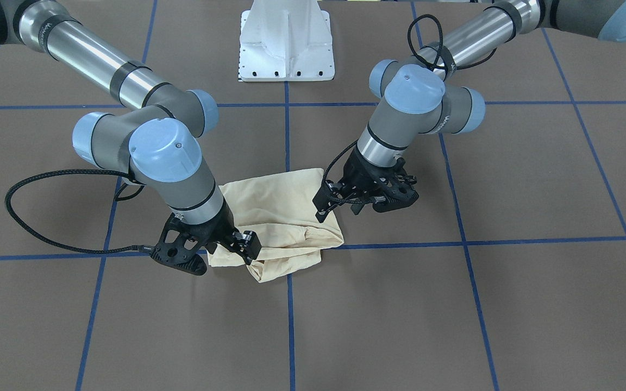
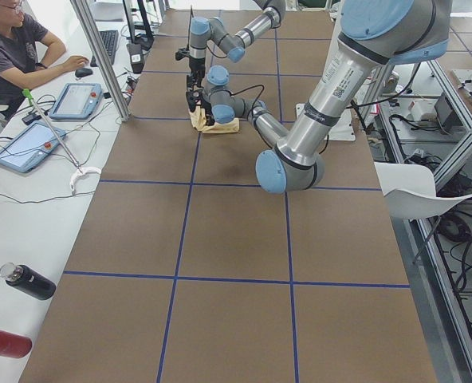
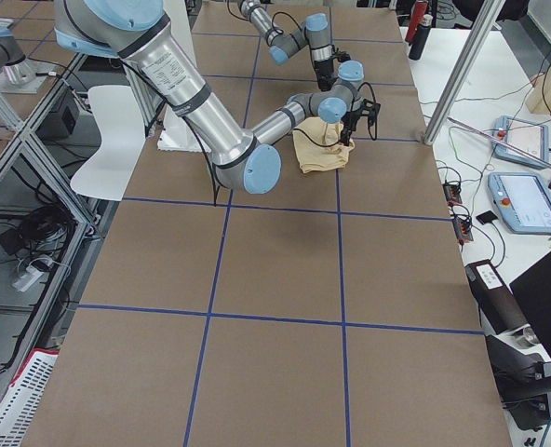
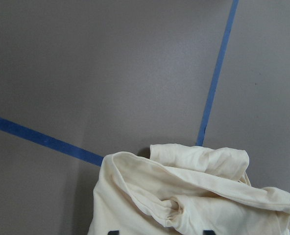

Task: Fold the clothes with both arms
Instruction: 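Move the right gripper over the shirt while the left gripper withdraws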

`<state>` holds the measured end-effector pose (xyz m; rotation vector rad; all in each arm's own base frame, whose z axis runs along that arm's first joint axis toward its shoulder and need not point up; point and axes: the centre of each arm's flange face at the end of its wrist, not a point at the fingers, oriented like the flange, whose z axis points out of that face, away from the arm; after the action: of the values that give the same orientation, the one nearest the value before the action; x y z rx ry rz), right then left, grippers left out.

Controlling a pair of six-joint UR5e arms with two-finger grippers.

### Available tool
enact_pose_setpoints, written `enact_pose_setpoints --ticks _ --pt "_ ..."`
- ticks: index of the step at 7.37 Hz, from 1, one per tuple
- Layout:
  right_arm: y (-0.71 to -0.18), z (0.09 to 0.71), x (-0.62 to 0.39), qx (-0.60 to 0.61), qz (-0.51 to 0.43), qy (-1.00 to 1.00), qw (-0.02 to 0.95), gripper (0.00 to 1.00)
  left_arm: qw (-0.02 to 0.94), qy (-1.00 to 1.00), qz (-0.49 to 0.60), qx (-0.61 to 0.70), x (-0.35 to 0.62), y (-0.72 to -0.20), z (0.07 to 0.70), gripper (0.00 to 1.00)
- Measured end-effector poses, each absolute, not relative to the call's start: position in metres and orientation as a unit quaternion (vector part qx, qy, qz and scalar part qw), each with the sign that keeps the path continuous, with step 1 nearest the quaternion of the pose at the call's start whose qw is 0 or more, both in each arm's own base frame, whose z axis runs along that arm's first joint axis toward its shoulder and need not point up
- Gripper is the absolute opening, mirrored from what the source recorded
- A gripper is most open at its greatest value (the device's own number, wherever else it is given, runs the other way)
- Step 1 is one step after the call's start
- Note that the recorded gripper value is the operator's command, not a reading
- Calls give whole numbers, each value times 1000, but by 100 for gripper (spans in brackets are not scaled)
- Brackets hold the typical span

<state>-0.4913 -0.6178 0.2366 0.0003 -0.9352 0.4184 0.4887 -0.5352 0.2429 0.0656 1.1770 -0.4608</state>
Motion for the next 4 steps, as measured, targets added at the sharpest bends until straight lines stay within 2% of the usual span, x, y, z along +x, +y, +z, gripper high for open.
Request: enact_pose_setpoints --ticks 2,4 --pt "-606 222 -495 12 161 -459 874 100 814 543 -207 22 446 -535 264 99" --pt "-576 212 -531 63 84 -450 887 100 842 508 -179 37 415 -530 271 99"
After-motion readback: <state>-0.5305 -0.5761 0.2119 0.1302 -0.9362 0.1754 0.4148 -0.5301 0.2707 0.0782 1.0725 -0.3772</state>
